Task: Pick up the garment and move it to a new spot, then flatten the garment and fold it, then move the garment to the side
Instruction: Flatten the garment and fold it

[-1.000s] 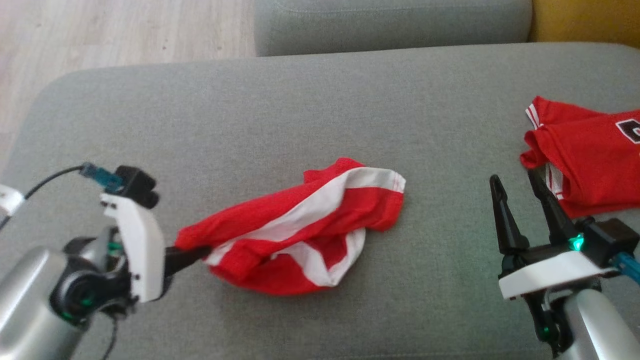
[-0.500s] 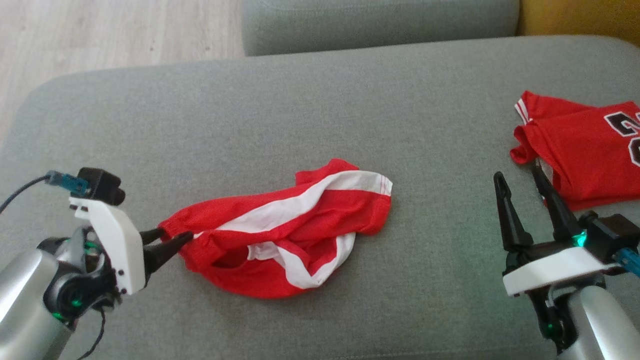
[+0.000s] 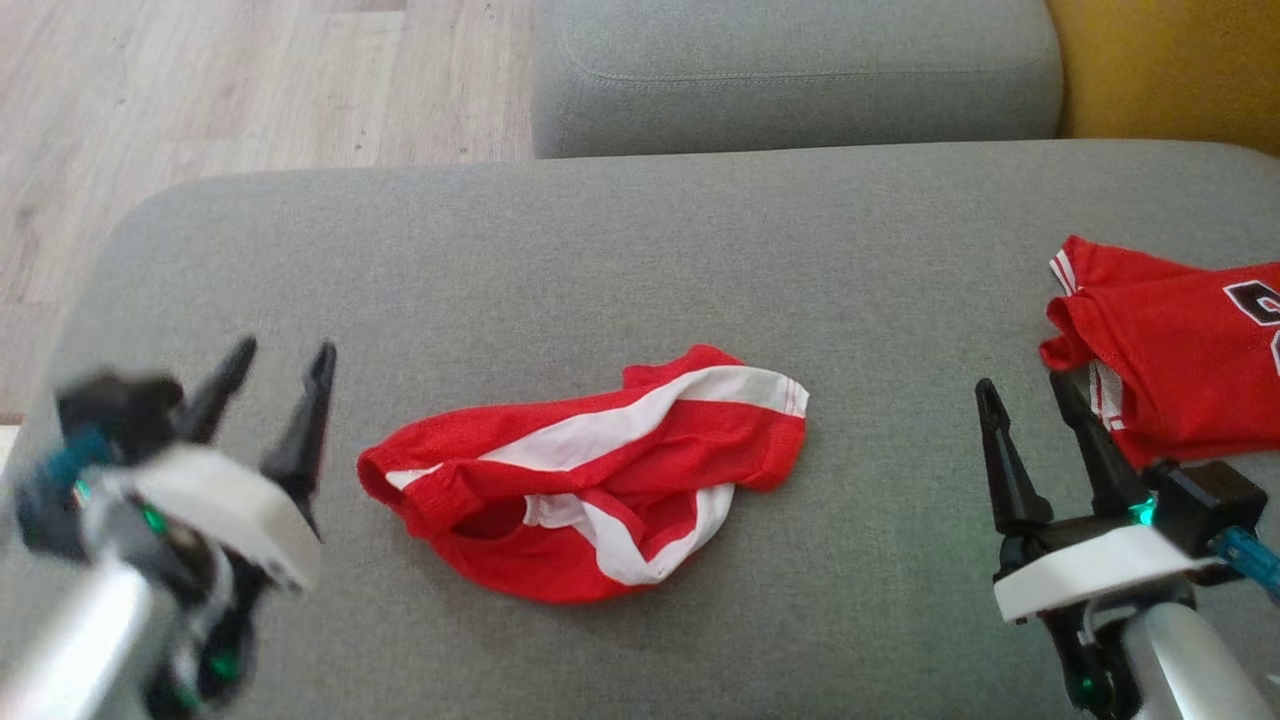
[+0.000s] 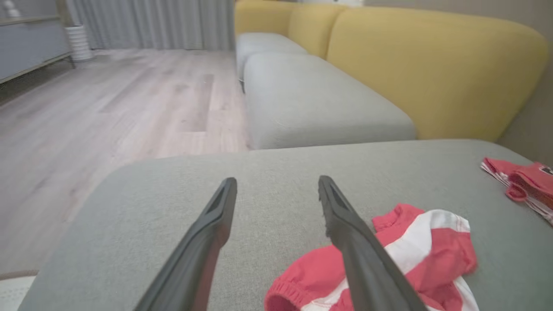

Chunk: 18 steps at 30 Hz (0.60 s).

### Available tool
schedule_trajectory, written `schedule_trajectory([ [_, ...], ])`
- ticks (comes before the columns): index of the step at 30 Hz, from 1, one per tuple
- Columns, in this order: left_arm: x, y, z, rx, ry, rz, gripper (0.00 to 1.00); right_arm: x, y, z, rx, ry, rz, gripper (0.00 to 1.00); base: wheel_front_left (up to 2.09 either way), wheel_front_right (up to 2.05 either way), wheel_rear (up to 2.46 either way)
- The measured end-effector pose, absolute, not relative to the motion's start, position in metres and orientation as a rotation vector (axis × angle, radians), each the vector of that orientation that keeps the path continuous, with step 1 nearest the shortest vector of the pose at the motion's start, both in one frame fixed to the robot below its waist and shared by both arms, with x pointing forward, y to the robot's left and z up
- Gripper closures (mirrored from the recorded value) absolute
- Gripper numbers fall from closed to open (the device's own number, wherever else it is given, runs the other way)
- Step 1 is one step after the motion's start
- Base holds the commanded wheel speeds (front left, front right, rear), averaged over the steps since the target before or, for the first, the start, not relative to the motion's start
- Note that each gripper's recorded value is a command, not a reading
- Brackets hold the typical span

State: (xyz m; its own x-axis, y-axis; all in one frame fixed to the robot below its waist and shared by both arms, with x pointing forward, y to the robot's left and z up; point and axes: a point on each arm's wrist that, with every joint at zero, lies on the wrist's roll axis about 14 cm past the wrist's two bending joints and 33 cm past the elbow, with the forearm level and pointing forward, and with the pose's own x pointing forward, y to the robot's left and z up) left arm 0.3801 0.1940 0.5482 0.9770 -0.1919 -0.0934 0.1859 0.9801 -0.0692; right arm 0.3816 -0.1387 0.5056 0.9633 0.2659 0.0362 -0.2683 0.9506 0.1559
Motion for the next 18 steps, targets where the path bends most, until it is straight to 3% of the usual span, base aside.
schedule_trajectory([
  [7,0.342,0.18,0.527,-0.139,-0.019,-0.03,0.0,0.382,-0.138,0.505,0.158,-0.013,0.275,0.0,0.0,0.0,0.0],
  [14,0.334,0.173,0.524,-0.139,-0.039,-0.016,0.0,0.384,-0.133,0.504,0.138,0.004,0.306,0.0,0.0,0.0,0.0],
  [18,0.332,0.173,0.523,-0.156,-0.043,-0.01,0.0,0.383,-0.119,0.482,0.167,0.139,0.351,0.0,0.0,0.0,0.0],
])
